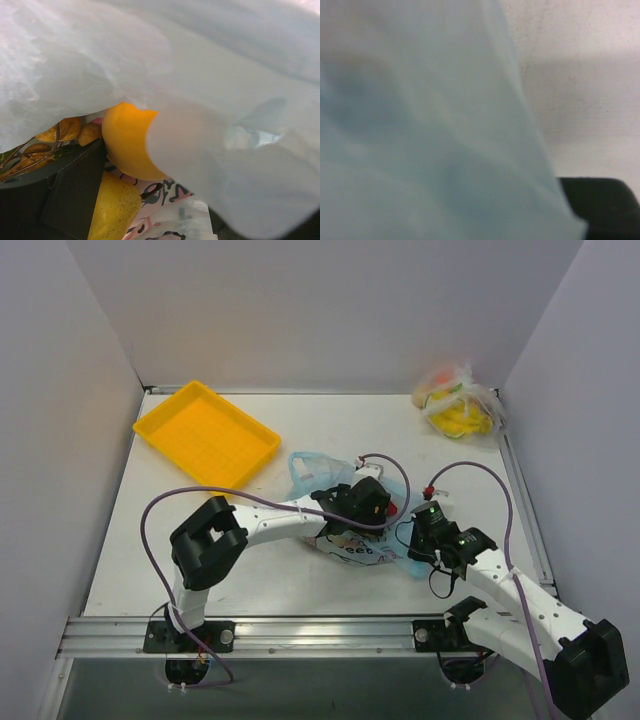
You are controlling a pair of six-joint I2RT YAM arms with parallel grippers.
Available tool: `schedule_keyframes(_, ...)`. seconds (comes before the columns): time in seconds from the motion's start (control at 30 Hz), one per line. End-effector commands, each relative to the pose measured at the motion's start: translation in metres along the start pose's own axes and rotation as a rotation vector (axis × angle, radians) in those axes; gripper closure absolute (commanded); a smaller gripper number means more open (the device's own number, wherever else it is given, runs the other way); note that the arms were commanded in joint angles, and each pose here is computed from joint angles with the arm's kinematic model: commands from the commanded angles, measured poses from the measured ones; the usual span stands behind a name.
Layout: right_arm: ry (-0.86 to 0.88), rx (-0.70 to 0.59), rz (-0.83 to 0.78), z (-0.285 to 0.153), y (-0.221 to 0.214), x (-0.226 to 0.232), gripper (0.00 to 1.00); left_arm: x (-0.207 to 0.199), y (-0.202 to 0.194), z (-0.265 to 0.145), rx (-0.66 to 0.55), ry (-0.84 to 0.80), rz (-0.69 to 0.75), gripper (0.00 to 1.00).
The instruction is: Untie the knot of the plastic bag and take out the fruit
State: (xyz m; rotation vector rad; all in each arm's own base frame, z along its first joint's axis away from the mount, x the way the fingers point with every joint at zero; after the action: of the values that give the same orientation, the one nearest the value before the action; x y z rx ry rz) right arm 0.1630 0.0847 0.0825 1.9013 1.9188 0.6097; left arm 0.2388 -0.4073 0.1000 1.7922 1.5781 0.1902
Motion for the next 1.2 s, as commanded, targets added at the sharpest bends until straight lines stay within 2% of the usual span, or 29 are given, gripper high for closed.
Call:
schedule_keyframes(0.0,-0.019,-0.019,0.007,-0.003,0.001,-0.003,0.98,-0.010,0.026,-0.024,-0.097,-0.046,-0.030,0.96)
schedule_keyframes(0.1,-0.021,-0.030,0.009,-0.005,0.003,-0.004,0.99,-0.013,0.034,-0.036,-0.122,-0.072,-0.033,1.00)
schedule_keyframes(0.37,-0.036,-0.050,0.010,-0.009,0.007,-0.007,0.99,-0.029,0.057,-0.086,-0.176,-0.224,-0.007,1.00)
schedule_keyframes(0.5,-0.045,-0.060,0.012,-0.010,0.012,-0.007,0.99,-0.038,0.078,-0.130,-0.232,-0.322,0.016,1.00)
schedule_keyframes(0.67,-0.050,-0.062,0.008,-0.011,0.015,-0.007,0.99,-0.034,0.116,-0.185,-0.337,-0.362,0.050,1.00)
schedule_keyframes(0.8,-0.049,-0.062,0.003,-0.011,0.017,-0.006,0.99,-0.002,0.153,-0.209,-0.428,-0.295,0.002,1.00)
schedule_keyframes(1.03,-0.036,-0.076,-0.010,-0.016,0.022,-0.005,0.99,0.134,0.217,-0.209,-0.567,-0.015,-0.205,1.00)
schedule_keyframes(1.13,-0.033,-0.079,-0.021,-0.017,0.025,-0.004,0.99,0.179,0.228,-0.196,-0.595,0.081,-0.266,1.00)
schedule_keyframes(1.17,-0.032,-0.079,-0.021,-0.018,0.026,-0.004,0.99,0.211,0.235,-0.188,-0.600,0.151,-0.313,1.00)
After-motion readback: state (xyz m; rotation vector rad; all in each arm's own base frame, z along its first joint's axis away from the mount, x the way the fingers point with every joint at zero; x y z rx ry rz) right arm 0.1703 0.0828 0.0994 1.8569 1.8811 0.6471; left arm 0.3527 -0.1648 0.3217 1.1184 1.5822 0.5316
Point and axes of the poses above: each gripper's point midway between its finger pads, its own z axis out along the fingers, its own x axis along the line the jaws close on, y = z × x, the point moved 4 cm from there along -z, back along the fingers, and after that the axes turned 9 degrees about -z, right-handed, at the moved point
